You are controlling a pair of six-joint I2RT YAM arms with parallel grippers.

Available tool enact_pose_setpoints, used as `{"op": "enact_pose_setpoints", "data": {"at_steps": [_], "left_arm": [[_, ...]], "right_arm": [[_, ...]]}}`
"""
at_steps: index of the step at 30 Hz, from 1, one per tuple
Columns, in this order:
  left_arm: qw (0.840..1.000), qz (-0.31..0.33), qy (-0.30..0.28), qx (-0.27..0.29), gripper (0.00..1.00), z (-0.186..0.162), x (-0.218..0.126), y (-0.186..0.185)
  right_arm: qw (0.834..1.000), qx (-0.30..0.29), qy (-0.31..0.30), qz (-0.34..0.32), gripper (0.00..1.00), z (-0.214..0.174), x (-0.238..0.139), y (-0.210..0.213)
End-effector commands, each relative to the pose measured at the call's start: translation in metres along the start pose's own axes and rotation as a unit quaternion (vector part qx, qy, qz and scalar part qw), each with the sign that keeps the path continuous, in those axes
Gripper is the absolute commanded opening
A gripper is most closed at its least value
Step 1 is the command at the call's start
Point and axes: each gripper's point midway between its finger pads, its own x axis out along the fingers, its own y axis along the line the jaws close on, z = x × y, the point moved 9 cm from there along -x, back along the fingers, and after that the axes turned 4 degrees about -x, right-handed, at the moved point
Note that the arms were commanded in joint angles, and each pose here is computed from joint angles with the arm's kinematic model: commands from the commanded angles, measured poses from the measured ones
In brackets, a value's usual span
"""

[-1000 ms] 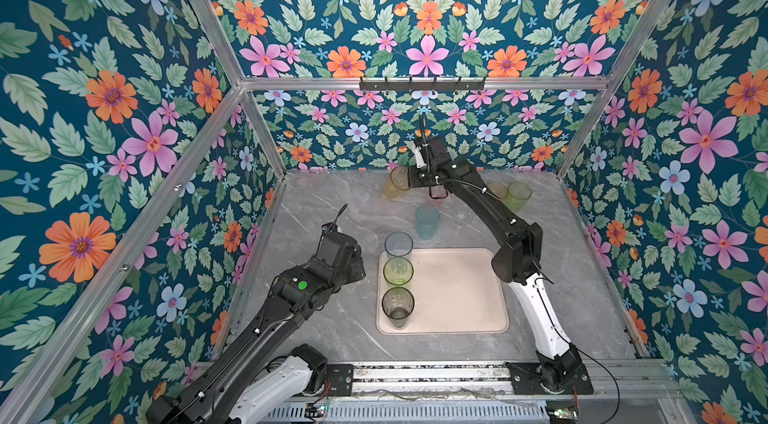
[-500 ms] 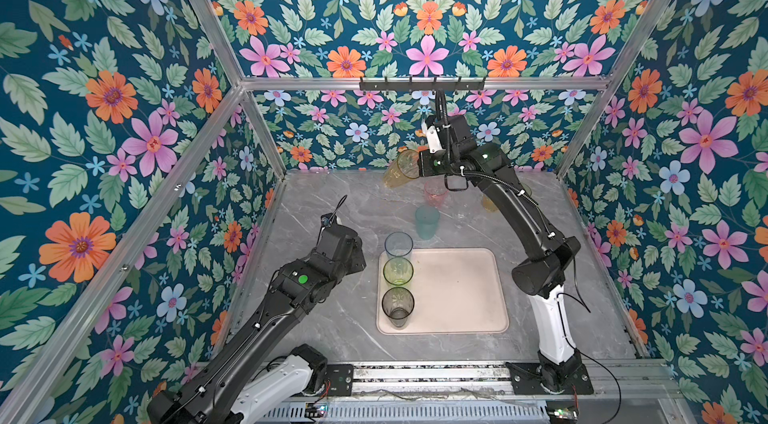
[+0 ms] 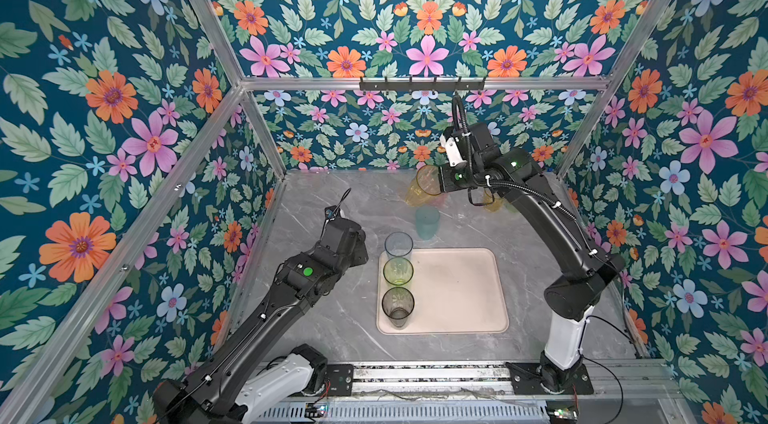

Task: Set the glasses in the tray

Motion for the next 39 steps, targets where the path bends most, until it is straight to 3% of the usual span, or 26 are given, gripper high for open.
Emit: {"op": "enact_pose_setpoints", "data": {"at_steps": [1,21,39], "left_arm": [[1.000,0.011,-0.024,0.008,0.59,0.009,-0.002,0.000],[0.996,0.048,-0.074,0.014,0.65,0.043,0.016,0.007],[0.997,0.059,-0.049,-0.005,0.72,0.040,0.042,0.032]], "right_arm": [[1.000,0.002,-0.005,-0.014,0.00,-0.006,-0.011,-0.004],[0.998,0.004,0.024,-0.056,0.00,-0.099,-0.051,-0.010],[0.993,0.000,0.086,-0.078,0.00,-0.147,-0.003,0.007]]}}
